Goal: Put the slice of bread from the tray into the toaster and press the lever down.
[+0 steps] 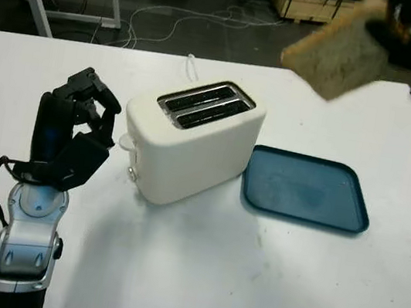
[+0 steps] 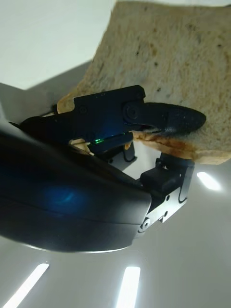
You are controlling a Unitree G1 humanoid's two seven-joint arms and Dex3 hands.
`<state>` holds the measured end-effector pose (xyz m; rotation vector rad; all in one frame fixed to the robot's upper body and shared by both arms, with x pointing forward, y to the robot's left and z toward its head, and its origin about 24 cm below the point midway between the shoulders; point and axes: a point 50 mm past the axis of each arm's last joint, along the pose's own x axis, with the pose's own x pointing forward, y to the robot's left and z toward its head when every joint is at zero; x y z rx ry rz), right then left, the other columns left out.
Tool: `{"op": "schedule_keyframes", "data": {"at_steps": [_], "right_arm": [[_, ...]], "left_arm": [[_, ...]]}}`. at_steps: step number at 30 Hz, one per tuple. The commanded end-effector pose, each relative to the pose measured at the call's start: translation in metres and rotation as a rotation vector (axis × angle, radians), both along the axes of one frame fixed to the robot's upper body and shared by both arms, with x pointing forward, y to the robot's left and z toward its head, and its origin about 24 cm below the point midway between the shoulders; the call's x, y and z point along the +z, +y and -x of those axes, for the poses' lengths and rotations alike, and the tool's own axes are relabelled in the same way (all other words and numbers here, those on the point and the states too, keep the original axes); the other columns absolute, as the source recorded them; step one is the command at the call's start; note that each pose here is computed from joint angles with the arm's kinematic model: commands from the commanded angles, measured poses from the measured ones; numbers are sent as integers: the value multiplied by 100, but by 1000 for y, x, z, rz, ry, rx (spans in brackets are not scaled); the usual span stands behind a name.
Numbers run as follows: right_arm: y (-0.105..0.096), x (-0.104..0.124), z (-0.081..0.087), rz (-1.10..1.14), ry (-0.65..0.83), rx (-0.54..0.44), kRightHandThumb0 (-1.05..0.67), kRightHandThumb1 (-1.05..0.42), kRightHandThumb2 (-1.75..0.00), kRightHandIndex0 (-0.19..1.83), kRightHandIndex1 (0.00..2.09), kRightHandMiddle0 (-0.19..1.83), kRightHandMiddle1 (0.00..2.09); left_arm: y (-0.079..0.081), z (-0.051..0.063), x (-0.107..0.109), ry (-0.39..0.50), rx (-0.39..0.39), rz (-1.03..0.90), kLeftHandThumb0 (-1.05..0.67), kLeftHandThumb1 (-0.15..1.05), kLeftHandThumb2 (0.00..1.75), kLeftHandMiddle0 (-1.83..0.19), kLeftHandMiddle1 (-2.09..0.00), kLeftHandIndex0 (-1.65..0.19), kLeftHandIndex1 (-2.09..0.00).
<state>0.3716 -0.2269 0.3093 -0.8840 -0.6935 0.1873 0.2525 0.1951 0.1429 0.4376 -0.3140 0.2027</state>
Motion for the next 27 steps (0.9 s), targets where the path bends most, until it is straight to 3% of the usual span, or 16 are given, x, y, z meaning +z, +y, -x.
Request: {"op": "schedule_keyframes", "data": {"at_steps": [1,5,6,11,15,20,27], "right_arm": [[18,17,-5,-6,-18,67,-43,-92,-32,91,175,70,175],[51,29,-14,-3,29,184,-39,-92,-32,101,175,79,175],[60,29,-16,6,38,205,-45,-92,-34,105,175,84,175],[87,20,-24,6,129,285,-60,-92,-37,108,175,88,175],[108,10,-26,24,182,356,-57,-92,-34,111,175,92,175],[123,-4,-27,63,264,401,-55,-92,-36,115,175,97,175],[126,-22,-28,133,326,407,-49,-92,-39,115,175,95,175]], "left_arm": [[1,1,3,-14,-4,-12,-18,58,115,-95,-175,-61,-175],[1,1,3,-13,-8,-12,-18,58,115,-95,-175,-61,-175],[1,1,3,-13,-7,-13,-18,58,115,-96,-175,-61,-175],[2,1,3,-13,-2,-8,-18,57,115,-97,-175,-63,-175],[1,1,3,-15,5,-10,-17,56,115,-97,-175,-64,-175],[1,2,3,-16,9,-10,-17,57,115,-96,-175,-63,-175],[1,1,4,-19,8,-10,-17,57,113,-95,-175,-62,-175]]}}
